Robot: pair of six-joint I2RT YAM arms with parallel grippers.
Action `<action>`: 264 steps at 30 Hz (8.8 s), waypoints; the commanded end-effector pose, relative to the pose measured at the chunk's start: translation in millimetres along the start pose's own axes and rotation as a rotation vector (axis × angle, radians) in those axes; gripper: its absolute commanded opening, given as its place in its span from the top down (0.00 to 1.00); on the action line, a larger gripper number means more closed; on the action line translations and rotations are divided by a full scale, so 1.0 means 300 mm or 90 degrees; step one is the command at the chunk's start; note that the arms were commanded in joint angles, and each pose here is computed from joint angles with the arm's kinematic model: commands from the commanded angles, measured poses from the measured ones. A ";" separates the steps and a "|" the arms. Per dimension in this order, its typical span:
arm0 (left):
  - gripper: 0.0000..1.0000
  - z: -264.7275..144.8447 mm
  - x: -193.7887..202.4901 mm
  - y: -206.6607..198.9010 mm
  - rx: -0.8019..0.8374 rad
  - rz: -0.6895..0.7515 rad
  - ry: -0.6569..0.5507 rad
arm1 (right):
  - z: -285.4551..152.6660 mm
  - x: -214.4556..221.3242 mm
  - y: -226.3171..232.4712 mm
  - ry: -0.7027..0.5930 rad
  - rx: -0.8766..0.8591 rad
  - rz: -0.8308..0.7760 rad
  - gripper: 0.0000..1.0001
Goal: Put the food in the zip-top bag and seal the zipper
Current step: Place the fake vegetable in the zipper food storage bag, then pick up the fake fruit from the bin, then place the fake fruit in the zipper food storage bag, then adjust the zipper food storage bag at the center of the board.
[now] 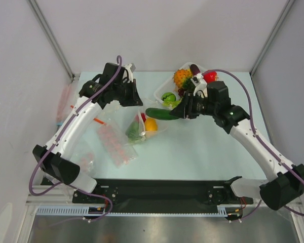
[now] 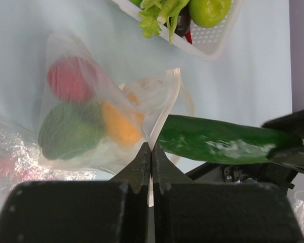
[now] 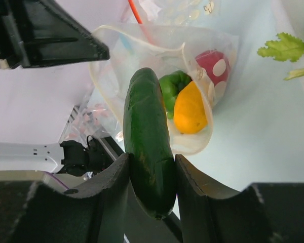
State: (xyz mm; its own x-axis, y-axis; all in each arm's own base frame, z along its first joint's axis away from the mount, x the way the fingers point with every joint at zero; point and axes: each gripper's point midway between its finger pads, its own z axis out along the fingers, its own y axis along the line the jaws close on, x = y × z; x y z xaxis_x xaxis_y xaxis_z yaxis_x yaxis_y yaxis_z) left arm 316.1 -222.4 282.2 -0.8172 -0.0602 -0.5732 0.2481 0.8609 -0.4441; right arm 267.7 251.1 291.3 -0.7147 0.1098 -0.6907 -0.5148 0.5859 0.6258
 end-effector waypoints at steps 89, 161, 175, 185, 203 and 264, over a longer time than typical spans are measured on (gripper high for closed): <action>0.98 0.011 -0.092 -0.031 0.077 0.015 -0.009 | 0.206 -0.110 -0.934 0.120 0.501 -0.133 0.26; 0.99 0.032 -0.060 -0.366 0.160 -0.001 -0.007 | -0.224 -0.171 0.084 -0.184 0.082 -0.286 0.46; 1.00 -0.026 -0.037 -0.399 0.181 -0.015 -0.020 | -0.084 -0.123 0.057 -0.148 0.019 -0.270 0.47; 0.99 -0.083 -0.050 -0.447 0.211 -0.025 -0.033 | 0.017 -0.052 0.031 -0.127 -0.034 -0.194 0.45; 1.00 -0.069 -0.074 -0.464 0.217 -0.033 -0.038 | -0.146 -0.083 -0.072 -0.137 0.162 -0.173 0.03; 1.00 0.010 0.085 -0.311 0.077 0.019 0.097 | -0.122 -0.253 -0.018 -0.177 0.187 -0.054 1.00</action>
State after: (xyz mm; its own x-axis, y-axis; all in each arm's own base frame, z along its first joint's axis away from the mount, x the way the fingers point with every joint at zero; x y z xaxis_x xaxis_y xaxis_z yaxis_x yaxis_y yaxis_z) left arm 274.3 -311.2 298.8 -0.8943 0.0324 -0.4464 0.2993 0.7848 -0.5427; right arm 306.9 212.7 332.6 -0.5587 0.2046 -0.8037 -0.3635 0.8106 0.4591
